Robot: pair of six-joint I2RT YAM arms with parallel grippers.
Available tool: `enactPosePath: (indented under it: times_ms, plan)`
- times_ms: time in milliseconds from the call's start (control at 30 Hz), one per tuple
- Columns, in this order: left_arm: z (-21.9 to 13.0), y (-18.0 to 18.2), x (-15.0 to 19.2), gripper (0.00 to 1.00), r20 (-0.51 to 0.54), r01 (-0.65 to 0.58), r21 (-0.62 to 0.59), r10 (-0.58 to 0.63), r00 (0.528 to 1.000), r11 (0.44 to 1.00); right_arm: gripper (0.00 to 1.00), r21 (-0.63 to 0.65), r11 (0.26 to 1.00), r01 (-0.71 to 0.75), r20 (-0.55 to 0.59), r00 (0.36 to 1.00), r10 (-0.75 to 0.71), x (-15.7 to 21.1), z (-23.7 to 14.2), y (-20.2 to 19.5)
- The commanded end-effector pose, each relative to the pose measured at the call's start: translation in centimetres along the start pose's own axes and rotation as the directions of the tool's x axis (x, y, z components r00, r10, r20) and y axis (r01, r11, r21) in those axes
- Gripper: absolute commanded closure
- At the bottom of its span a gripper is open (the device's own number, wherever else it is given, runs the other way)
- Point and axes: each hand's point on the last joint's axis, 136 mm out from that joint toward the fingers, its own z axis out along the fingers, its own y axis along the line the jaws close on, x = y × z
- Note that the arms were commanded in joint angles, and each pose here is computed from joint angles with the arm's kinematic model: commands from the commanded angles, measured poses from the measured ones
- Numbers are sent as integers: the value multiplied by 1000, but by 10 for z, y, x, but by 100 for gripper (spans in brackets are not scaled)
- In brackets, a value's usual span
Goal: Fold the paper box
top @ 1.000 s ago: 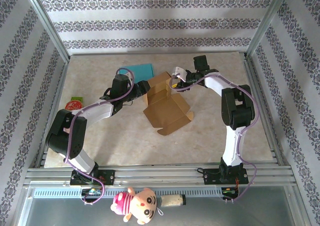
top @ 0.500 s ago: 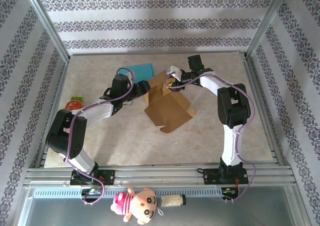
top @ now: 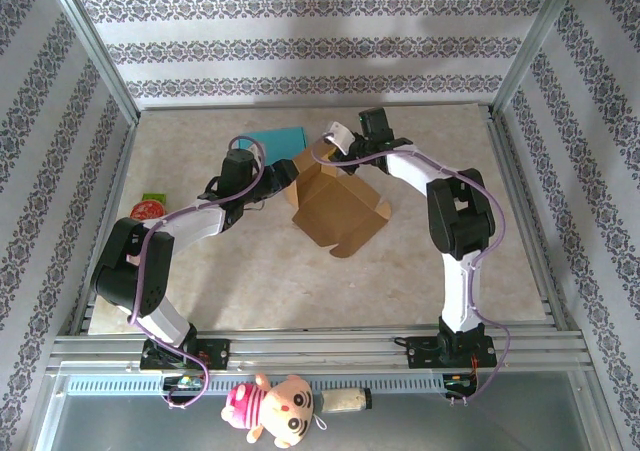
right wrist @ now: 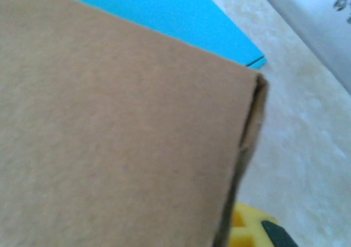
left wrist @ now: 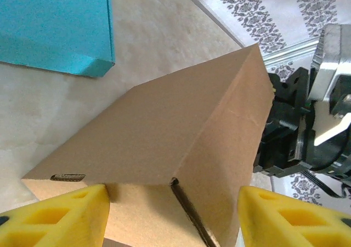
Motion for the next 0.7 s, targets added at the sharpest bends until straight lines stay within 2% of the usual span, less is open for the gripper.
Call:
enactPosePath:
  times_ms: [0,100,200,267,333,433,533,667]
  plan:
    - [-13,-48,-30,37,116,-50,159,32,993,986,95,15,995,-101,-32,994,101,-25,1,17]
    - [-27,-53,-37,35,159,-68,136,46,986,988,98,86,976,-200,-29,979,203,-36,-12,17]
    - [-34,-56,-39,34,168,-87,127,65,984,988,98,88,957,-275,1,961,276,-49,-24,41]
    - [-34,-54,-38,34,169,-85,122,64,984,989,96,68,940,-334,12,943,334,-45,-23,62]
    - [-31,-46,-34,34,161,-76,109,58,985,991,96,77,917,-391,-25,919,394,-32,-18,79]
    - [-24,-36,-25,34,130,-58,101,45,991,993,97,184,875,-448,-89,879,469,-10,-16,80]
    - [-20,-31,-16,34,102,-31,118,19,995,993,89,260,838,-480,-89,852,516,12,-13,82]
    - [-17,-26,-7,35,74,-2,136,-8,997,991,79,245,810,-532,-11,834,551,15,-7,86]
